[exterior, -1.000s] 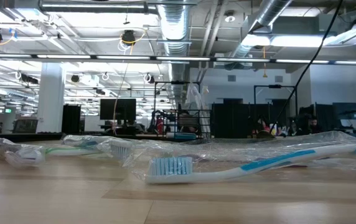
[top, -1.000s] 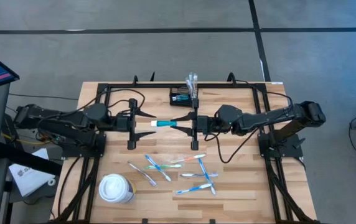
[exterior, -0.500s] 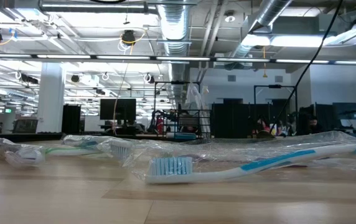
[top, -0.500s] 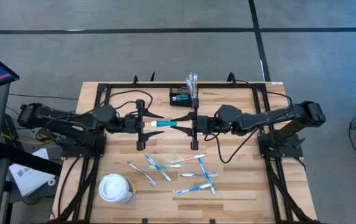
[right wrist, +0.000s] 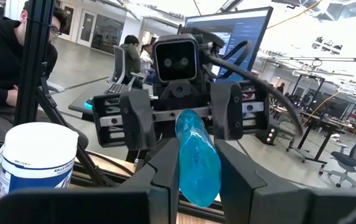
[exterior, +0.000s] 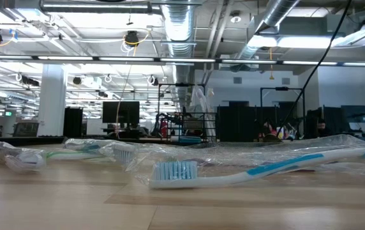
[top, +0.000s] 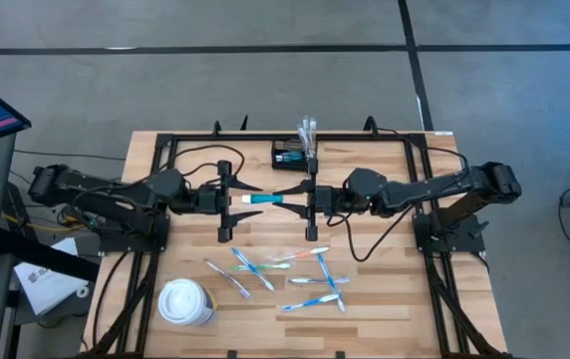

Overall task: Pick & Place toothbrushing station
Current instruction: Put the blue mouthwash into the mesh organizer

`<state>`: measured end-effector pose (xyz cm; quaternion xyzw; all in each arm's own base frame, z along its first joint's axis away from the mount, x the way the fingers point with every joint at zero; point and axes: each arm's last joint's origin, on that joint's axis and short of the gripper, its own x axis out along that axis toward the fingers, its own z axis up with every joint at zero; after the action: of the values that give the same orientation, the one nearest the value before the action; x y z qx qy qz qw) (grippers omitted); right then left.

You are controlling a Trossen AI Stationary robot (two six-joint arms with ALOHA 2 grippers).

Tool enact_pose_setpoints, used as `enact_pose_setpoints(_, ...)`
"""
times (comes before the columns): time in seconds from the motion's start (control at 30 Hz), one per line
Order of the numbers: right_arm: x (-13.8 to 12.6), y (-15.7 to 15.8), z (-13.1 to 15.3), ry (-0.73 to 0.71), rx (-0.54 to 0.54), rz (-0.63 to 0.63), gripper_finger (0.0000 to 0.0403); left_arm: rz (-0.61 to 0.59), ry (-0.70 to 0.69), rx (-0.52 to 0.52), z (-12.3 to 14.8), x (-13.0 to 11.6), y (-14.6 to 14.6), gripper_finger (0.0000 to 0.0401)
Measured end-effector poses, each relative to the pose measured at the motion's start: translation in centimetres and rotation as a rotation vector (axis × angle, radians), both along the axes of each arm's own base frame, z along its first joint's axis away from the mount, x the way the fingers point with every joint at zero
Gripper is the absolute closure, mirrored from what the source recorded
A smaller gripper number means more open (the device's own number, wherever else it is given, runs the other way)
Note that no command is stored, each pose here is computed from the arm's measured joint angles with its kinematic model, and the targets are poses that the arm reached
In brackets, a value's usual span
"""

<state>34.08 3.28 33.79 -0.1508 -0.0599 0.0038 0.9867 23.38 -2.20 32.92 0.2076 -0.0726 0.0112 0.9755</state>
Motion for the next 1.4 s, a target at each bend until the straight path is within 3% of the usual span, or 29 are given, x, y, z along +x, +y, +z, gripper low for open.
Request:
enact_pose_setpoints(0.67,0.0,0.0,0.03,-0.003,0.0,0.0,0.0333,0.001,-0.004,0.002,0.05,-0.02,0.01,0.0238)
enact_pose_setpoints(1.03,0.17,0.03,-0.16,-0.002,0.0,0.002,0.0333,0.002,-0.006,0.003,0.08,-0.03,0.02,0.0318)
enact_pose_setpoints(1.4,0.17,0.02,-0.13,-0.005,0.0,0.003,0.0333,0.032,-0.001,0.009,0.05,-0.03,0.11,0.0305)
